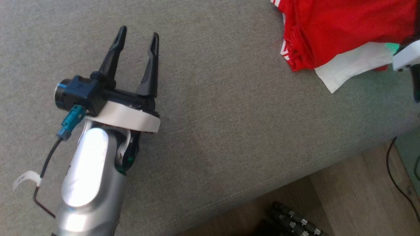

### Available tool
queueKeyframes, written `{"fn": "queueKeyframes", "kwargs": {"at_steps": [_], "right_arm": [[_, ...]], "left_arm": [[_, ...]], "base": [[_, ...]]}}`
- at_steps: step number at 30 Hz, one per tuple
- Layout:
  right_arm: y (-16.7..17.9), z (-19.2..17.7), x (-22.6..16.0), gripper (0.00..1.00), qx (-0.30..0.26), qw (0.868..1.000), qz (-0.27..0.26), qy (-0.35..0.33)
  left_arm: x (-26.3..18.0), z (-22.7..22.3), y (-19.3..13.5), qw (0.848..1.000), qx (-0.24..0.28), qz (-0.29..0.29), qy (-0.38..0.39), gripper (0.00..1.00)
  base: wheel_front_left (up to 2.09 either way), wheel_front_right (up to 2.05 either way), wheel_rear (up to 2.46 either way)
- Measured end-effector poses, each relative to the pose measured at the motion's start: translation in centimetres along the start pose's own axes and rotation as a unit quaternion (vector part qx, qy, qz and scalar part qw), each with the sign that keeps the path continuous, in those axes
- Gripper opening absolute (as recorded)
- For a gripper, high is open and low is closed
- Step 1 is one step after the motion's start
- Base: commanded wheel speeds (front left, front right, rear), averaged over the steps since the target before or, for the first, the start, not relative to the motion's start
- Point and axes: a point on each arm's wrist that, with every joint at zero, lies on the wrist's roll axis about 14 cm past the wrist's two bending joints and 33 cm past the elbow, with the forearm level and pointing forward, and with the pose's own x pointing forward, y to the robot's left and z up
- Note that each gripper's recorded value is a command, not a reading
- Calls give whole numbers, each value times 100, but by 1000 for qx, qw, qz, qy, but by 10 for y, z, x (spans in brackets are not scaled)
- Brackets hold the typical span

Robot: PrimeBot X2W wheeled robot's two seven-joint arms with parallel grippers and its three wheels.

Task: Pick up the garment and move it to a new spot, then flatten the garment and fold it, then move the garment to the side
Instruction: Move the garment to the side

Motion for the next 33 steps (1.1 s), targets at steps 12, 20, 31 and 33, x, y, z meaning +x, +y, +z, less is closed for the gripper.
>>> {"fn": "queueKeyframes", "kwargs": {"at_steps": [12,20,31,33], "right_arm": [[-2,35,-8,100,9,999,-1,-50],[45,73,-29,100,28,992,62,-103],[147,94,-77,100,125,966,169,-152],[161,89,-89,100,139,961,183,-152]], "left_arm": [[-23,21,7,1000,-4,29,-6,100],[-75,68,23,994,-4,104,-43,100],[-163,108,46,975,20,207,-76,100],[-176,109,46,973,26,218,-76,100]], "base": [[0,0,0],[0,0,0],[0,0,0],[0,0,0]]}}
